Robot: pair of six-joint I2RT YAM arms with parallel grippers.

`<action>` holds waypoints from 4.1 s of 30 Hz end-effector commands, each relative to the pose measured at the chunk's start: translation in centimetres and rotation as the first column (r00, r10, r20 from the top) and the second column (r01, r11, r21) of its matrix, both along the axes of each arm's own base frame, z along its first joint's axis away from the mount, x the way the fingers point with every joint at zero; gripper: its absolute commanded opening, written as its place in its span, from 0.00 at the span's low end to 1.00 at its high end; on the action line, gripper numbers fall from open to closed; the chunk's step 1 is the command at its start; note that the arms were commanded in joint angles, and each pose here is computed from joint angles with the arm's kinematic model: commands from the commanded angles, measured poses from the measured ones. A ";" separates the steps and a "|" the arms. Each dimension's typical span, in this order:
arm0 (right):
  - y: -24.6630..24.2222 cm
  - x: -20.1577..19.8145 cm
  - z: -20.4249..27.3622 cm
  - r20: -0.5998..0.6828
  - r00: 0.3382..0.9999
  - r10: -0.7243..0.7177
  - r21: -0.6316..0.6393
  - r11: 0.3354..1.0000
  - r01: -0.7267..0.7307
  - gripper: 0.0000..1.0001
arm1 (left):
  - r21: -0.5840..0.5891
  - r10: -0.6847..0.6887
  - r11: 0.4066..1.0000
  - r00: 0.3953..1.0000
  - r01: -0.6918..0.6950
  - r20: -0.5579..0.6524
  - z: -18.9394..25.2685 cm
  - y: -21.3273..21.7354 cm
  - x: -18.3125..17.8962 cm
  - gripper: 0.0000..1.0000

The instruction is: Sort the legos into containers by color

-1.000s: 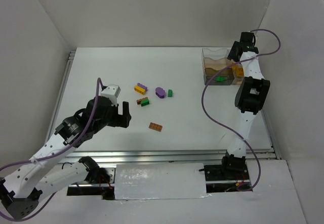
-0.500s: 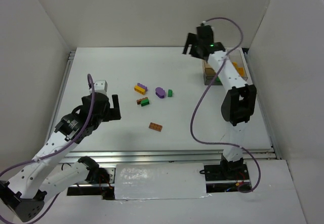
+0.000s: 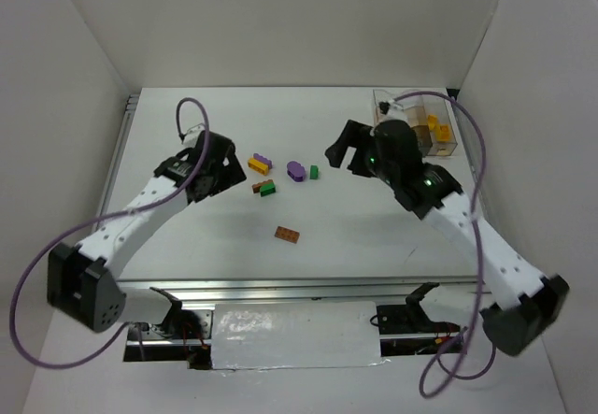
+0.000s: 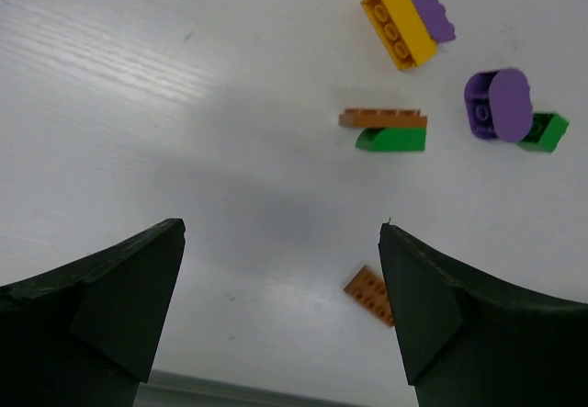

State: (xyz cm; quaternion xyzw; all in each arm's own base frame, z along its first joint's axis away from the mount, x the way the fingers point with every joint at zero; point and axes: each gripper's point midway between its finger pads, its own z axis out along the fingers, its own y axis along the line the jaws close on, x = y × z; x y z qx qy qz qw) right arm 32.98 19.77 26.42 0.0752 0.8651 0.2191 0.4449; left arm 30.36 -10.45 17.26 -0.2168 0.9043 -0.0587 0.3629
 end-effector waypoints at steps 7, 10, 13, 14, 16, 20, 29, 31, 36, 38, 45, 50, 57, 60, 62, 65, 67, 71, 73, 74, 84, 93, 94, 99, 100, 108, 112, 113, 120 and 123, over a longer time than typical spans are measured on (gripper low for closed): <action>-2.7 -8.3 2.0 0.103 0.994 0.025 0.161 0.986 -0.041 0.95 | 0.055 0.288 0.957 0.954 -0.284 -0.083 -3.4 -4.9 10.9 0.98; -2.8 -9.7 1.7 0.101 0.993 0.063 0.161 0.984 -0.079 0.96 | 0.065 0.318 0.948 0.943 -0.313 -0.099 -4.1 -6.7 13.3 0.99; -3.1 -10.3 1.3 0.100 0.992 0.073 0.149 0.985 -0.087 0.96 | 0.125 0.362 0.930 0.921 -0.346 -0.142 -6.5 -6.9 14.1 1.00; -3.1 -10.4 1.4 0.107 0.991 0.080 0.144 0.985 -0.095 0.96 | 0.130 0.361 0.930 0.923 -0.344 -0.137 -7.6 -7.3 14.7 0.99; -3.2 -10.8 1.2 0.115 0.989 0.094 0.142 0.984 -0.110 0.96 | 0.128 0.365 0.928 0.923 -0.350 -0.119 -7.9 -7.6 15.6 1.00; -2.9 -11.5 0.8 0.116 0.984 0.135 0.140 0.979 -0.151 0.96 | 0.163 0.388 0.917 0.909 -0.364 -0.151 -10.3 -7.4 16.2 0.99; -2.5 -12.3 0.1 0.134 0.973 0.186 0.149 0.967 -0.206 0.96 | 0.134 0.358 0.931 0.917 -0.338 -0.176 -14.1 -7.9 17.7 0.81; -2.6 -12.3 0.0 0.133 0.973 0.187 0.144 0.968 -0.206 0.96 | 0.134 0.352 0.934 0.918 -0.331 -0.183 -14.7 -7.8 17.7 0.73; -2.5 -12.4 0.2 0.145 0.970 0.194 0.142 0.966 -0.214 0.96 | 0.128 0.340 0.938 0.929 -0.323 -0.148 -13.9 -7.6 18.6 0.24; -2.5 -12.2 0.1 0.145 0.971 0.188 0.141 0.968 -0.208 0.97 | 0.121 0.326 0.942 0.939 -0.313 -0.109 -12.3 -7.5 19.2 0.12; -2.1 -11.6 0.7 0.189 0.969 0.160 0.196 0.961 -0.197 1.00 | 0.138 0.019 0.990 0.994 -0.034 0.110 -2.4 -9.4 19.8 0.00; -2.8 -12.3 5.0 0.256 0.962 0.094 0.314 0.933 -0.175 1.00 | 0.190 -0.348 0.937 0.848 0.294 0.399 9.7 -13.7 13.1 0.00; -1.6 -13.8 9.1 0.303 0.949 0.090 0.506 0.829 -0.240 0.97 | 0.324 -0.683 0.617 0.284 0.717 0.673 16.1 -18.1 -1.9 0.00; -0.9 -14.1 9.9 0.315 0.942 0.112 0.532 0.801 -0.273 0.96 | 0.362 -0.718 0.503 0.146 0.785 0.681 17.0 -19.0 -6.3 0.00; 0.0 -14.5 10.2 0.337 0.929 0.155 0.545 0.772 -0.327 0.95 | 0.384 -0.746 0.441 0.094 0.811 0.659 17.0 -19.7 -8.2 0.00; 1.7 -14.9 9.7 0.299 0.927 0.225 0.549 0.754 -0.360 0.92 | 0.407 -0.780 0.367 0.038 0.837 0.625 16.9 -20.6 -10.3 0.00; 2.1 -14.5 9.8 0.285 0.935 0.211 0.545 0.766 -0.339 0.91 | 0.417 -0.801 0.315 0.003 0.853 0.599 16.4 -21.6 -11.5 0.00; 3.6 -13.8 7.8 0.183 0.964 0.191 0.488 0.834 -0.257 0.87 | 0.445 -0.826 0.308 0.004 0.841 0.564 15.8 -22.5 -12.2 0.00; 4.6 -14.0 7.1 0.171 0.964 0.203 0.472 0.842 -0.260 0.79 | 0.452 -0.825 0.302 -0.008 0.840 0.565 16.1 -22.7 -12.5 0.00; 5.0 -14.2 7.0 0.174 0.962 0.212 0.474 0.838 -0.270 0.76 | 0.451 -0.830 0.300 -0.003 0.841 0.558 15.9 -23.0 -12.4 0.00; 6.2 -15.3 6.2 0.186 0.955 0.230 0.471 0.832 -0.292 0.42 | 0.462 -0.842 0.340 0.046 0.819 0.538 15.8 -22.5 -11.6 0.00; 7.0 -15.8 6.5 0.330 0.886 0.327 0.372 0.817 -0.440 0.00 | 0.418 -0.825 0.318 0.031 0.851 0.565 16.0 -22.6 -12.7 0.99; 6.7 -15.7 6.4 0.365 0.864 0.349 0.313 0.827 -0.466 0.00 | 0.407 -0.822 0.300 0.018 0.863 0.569 16.0 -22.7 -13.2 1.00; 5.3 -17.6 8.2 0.516 0.682 0.518 0.139 0.735 -0.663 0.00 | 0.358 -0.839 0.120 -0.098 0.926 0.535 15.8 -22.3 -17.1 1.00; 5.1 -18.2 8.3 0.539 0.634 0.554 0.092 0.709 -0.699 0.00 | 0.356 -0.830 0.091 -0.127 0.930 0.544 16.2 -22.0 -18.0 0.99; 4.1 -25.2 8.7 0.567 0.235 0.790 -0.106 0.352 -0.930 0.00 | 0.351 -0.726 -0.125 -0.327 0.928 0.605 17.2 -20.5 -23.7 0.99; 4.6 -26.1 8.3 0.555 0.160 0.816 -0.100 0.256 -0.961 0.00 | 0.333 -0.702 -0.127 -0.322 0.934 0.635 18.0 -20.9 -23.9 0.95; 4.7 -26.3 8.1 0.556 0.151 0.818 -0.096 0.243 -0.965 0.00 | 0.321 -0.711 -0.114 -0.303 0.940 0.635 17.9 -21.1 -23.6 0.94; 4.8 -26.5 8.9 0.581 0.112 0.806 -0.124 0.224 -0.967 0.00 | 0.196 -0.771 -0.093 -0.196 0.976 0.606 16.6 -23.6 -21.9 0.83; 5.0 -26.2 8.8 0.577 0.123 0.807 -0.119 0.232 -0.965 0.00 | 0.165 -0.784 -0.087 -0.170 0.982 0.597 15.9 -24.5 -21.4 0.72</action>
